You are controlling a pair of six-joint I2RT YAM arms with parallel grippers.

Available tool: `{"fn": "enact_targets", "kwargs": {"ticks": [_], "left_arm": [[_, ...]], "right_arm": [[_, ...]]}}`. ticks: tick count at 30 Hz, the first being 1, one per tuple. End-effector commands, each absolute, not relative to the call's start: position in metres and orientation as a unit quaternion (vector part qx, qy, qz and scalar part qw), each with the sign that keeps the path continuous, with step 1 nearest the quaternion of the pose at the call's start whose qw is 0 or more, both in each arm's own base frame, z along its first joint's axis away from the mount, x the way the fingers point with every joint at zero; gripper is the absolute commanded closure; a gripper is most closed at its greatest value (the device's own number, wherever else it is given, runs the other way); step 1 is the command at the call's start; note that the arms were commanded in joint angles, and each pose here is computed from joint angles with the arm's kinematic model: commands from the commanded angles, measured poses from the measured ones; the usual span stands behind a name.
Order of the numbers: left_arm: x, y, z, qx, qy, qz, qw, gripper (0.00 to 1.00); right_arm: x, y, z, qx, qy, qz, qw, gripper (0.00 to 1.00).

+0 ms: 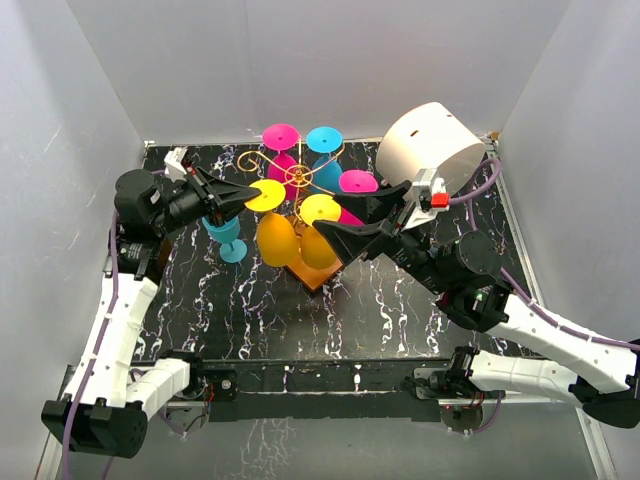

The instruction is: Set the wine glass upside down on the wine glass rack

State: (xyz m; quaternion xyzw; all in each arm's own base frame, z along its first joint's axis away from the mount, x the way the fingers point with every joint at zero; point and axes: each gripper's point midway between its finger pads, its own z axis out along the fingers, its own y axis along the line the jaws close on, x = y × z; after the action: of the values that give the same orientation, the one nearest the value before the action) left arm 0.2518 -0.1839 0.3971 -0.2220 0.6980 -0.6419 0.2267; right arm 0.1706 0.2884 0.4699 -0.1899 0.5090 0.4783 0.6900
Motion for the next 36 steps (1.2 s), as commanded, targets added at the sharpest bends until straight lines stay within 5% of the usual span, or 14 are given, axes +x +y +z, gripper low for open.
{"fn": "enact_targets", "kwargs": {"ticks": [1, 36], "left_arm": [[0.249, -0.190, 0.411, -0.194, 0.689, -0.659, 0.231, 1.00], [0.271, -0.176, 0.376, -0.233, 0.734, -0.569, 0.288, 1.00]], "right_arm": [[0.168, 0.276, 0.487, -0.170, 0.485, 0.483, 0.709, 0.33], [0.170, 0.266, 0.485, -0.157, 0.492, 0.472, 0.714, 0.33]]}}
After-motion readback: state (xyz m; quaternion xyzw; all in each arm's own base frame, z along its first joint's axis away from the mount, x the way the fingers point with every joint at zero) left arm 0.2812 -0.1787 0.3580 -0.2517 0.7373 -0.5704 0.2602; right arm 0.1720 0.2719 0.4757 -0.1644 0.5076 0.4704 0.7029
